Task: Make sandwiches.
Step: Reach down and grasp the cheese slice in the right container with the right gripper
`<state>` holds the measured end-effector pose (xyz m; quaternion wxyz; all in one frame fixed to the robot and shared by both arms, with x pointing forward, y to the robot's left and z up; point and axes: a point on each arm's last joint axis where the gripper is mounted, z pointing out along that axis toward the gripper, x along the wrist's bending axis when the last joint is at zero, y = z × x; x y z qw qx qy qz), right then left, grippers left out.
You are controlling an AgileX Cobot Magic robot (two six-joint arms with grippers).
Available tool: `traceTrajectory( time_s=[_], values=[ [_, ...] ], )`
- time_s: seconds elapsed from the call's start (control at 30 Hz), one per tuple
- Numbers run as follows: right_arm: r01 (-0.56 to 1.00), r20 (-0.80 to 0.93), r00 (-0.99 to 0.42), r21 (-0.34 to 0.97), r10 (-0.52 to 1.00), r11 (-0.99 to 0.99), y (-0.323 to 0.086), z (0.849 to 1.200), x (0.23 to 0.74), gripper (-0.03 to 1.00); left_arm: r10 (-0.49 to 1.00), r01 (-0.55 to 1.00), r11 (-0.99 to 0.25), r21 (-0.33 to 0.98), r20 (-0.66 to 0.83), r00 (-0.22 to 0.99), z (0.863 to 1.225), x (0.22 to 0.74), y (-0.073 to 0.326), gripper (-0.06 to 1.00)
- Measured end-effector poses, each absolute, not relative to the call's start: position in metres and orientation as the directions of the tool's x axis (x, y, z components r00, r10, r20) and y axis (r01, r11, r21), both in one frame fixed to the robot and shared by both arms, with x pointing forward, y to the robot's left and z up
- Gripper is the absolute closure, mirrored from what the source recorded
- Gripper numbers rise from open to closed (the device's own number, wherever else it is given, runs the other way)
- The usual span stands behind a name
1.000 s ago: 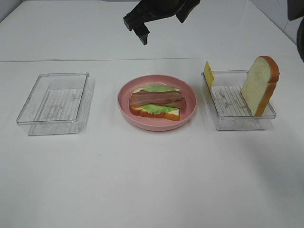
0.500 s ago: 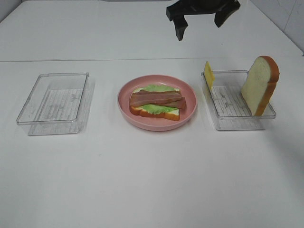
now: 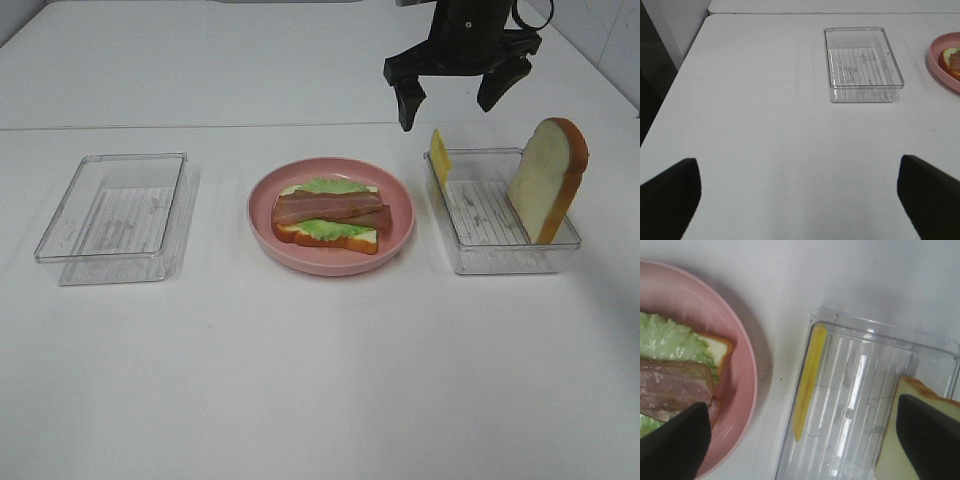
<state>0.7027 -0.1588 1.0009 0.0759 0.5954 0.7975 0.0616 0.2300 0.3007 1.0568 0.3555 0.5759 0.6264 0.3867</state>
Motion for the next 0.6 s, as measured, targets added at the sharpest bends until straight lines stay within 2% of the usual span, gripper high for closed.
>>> traceTrajectory(
  time_s=[0.6],
  values=[
    [0.961, 0.001, -0.273, 0.051, 0.962, 0.272, -0.159, 0.933, 0.713, 0.01, 0.996, 0.447, 0.038, 0.894, 0.000, -0.084, 1.057, 0.230, 0.301, -0.05]
  ],
)
